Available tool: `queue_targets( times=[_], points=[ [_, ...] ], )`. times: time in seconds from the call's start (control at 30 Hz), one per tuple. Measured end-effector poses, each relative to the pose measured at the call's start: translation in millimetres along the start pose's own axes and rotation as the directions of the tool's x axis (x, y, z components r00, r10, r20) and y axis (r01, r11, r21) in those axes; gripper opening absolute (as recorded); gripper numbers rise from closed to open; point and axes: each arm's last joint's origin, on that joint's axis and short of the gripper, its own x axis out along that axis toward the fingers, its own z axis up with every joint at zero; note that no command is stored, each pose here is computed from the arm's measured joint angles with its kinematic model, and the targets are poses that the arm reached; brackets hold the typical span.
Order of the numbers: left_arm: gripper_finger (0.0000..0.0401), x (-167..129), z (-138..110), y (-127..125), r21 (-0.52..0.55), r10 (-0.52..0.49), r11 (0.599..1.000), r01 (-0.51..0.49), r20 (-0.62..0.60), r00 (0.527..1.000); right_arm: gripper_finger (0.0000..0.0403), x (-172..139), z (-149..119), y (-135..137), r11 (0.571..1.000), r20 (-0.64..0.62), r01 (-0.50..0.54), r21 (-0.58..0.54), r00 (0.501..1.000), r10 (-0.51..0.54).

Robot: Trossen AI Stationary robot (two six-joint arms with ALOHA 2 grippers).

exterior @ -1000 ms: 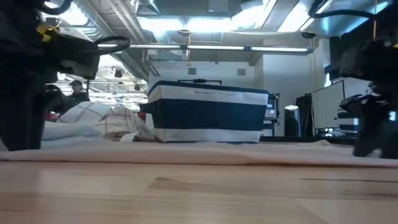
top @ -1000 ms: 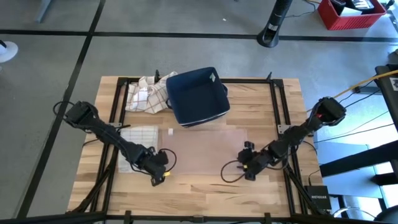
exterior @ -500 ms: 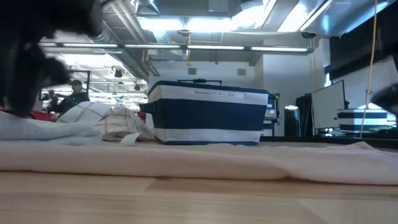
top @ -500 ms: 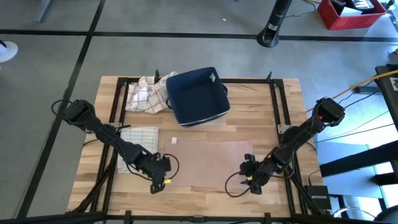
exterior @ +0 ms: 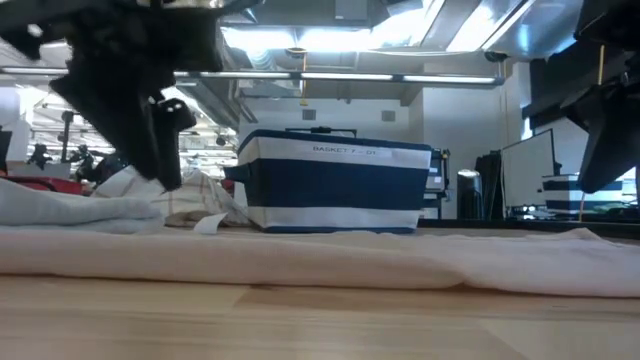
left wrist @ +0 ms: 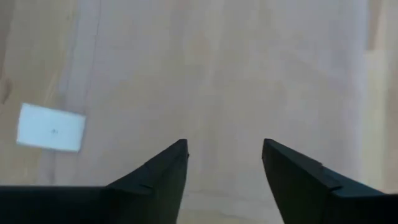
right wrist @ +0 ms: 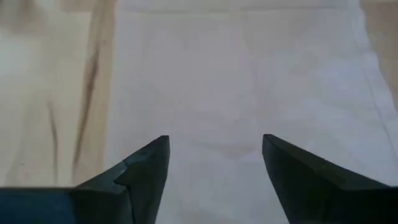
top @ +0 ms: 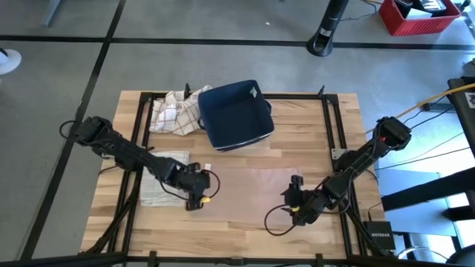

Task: Fold towel
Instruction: Fold the pink towel on the table

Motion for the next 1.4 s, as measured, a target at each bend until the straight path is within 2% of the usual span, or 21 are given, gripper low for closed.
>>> queue_targets(
  times=[0.17,0.33,0.5,0.57,0.77,0.93,1.1,1.23,1.33,1.4],
  points=[
    [0.0220,8.4,-13.4,4.8,0.038,-0.002,0.999,0.003,-0.034,0.999,0.0269,1.8,-2.1,-1.5,0.999,-0.006,0.035,-0.002,0.999,-0.035],
    [0.0221,13.7,-25.8,7.2,0.056,0.038,0.998,-0.036,-0.048,0.998,0.0259,1.8,-1.7,-2.3,0.998,0.013,0.061,-0.017,0.998,-0.060],
    [0.0221,19.0,-29.2,8.1,0.057,0.011,0.998,-0.011,-0.005,1.000,0.0253,2.8,-2.2,-2.3,0.997,0.011,0.066,-0.026,0.998,-0.066],
    [0.0221,20.1,-31.4,9.7,0.070,0.034,0.997,-0.033,-0.003,0.999,0.0253,2.8,-1.9,-2.3,0.997,0.017,0.070,-0.026,0.997,-0.069],
    [0.0221,25.0,-44.2,11.5,0.083,0.008,0.997,-0.004,-0.045,0.999,0.0253,2.8,-2.8,-3.0,0.997,0.009,0.076,-0.033,0.997,-0.076],
    [0.0221,28.2,-53.4,15.4,0.037,0.015,0.999,-0.013,-0.049,0.999,0.0253,2.9,-3.3,-5.4,0.992,0.010,0.108,-0.060,0.994,-0.108],
    [0.0221,27.2,-51.7,14.6,0.023,0.014,1.000,-0.013,-0.051,0.999,0.0253,8.5,-1.4,-16.8,0.999,-0.137,0.037,-0.021,0.990,-0.039],
    [0.0221,18.0,-41.5,10.8,0.023,-0.012,1.000,0.012,-0.036,0.999,0.0253,12.2,0.0,-30.6,0.999,-0.284,-0.024,0.040,0.958,0.035],
    [0.0221,7.5,-26.7,4.8,0.015,-0.050,0.999,0.050,0.041,0.998,0.0253,13.0,-1.7,-39.1,0.998,-0.366,-0.023,0.066,0.929,0.046],
    [0.0221,6.8,-26.2,4.6,0.029,-0.048,0.998,0.047,0.042,0.998,0.0253,13.2,-1.9,-41.6,0.998,-0.373,-0.009,0.059,0.927,0.031]
  ],
)
